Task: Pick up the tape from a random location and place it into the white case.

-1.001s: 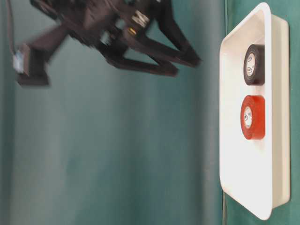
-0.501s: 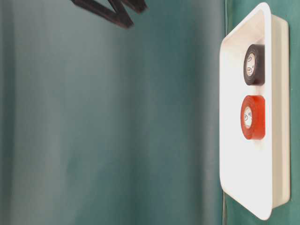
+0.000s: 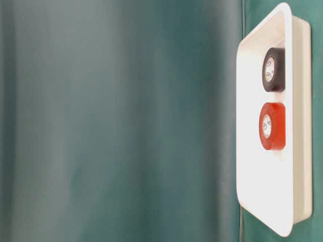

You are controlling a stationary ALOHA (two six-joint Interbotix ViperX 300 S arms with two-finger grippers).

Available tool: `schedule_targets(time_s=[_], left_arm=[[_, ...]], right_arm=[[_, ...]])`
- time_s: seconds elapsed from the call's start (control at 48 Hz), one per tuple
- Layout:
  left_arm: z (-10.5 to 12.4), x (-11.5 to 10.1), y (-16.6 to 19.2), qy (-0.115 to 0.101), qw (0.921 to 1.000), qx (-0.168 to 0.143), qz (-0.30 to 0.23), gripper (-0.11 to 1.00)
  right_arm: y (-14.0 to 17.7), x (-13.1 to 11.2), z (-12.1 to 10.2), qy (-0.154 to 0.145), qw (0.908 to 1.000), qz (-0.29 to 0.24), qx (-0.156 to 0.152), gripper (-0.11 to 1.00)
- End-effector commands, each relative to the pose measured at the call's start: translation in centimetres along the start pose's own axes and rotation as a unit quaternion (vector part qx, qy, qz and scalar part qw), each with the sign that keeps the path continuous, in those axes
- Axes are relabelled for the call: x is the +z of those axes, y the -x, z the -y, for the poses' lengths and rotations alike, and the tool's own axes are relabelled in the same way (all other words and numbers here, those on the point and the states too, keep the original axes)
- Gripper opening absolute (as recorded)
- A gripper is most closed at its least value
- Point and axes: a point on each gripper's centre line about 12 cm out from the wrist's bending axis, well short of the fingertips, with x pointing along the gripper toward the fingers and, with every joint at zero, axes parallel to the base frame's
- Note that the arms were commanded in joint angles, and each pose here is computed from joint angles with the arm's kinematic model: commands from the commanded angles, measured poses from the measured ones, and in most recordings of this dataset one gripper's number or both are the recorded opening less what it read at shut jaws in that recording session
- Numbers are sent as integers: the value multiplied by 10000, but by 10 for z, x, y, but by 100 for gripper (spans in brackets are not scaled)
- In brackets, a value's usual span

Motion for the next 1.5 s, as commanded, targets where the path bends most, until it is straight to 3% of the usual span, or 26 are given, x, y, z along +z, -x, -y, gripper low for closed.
schedule_targets(time_s=[0.0, 0.813, 1.251, 1.481], left_arm=[[0, 9, 1, 12, 9999, -2, 131, 83], [1, 8, 0, -1, 10000, -32, 94, 83], [41, 12, 4, -405, 9943, -951, 271, 83], [45, 11, 4, -446, 9932, -1042, 261, 83]], right_arm=[[0, 0, -2, -63, 9999, 146, 61, 88], [0, -1, -2, -104, 9997, 204, 77, 88], [0, -1, -2, -105, 9997, 212, 77, 88], [0, 1, -2, -98, 9996, 235, 77, 88]])
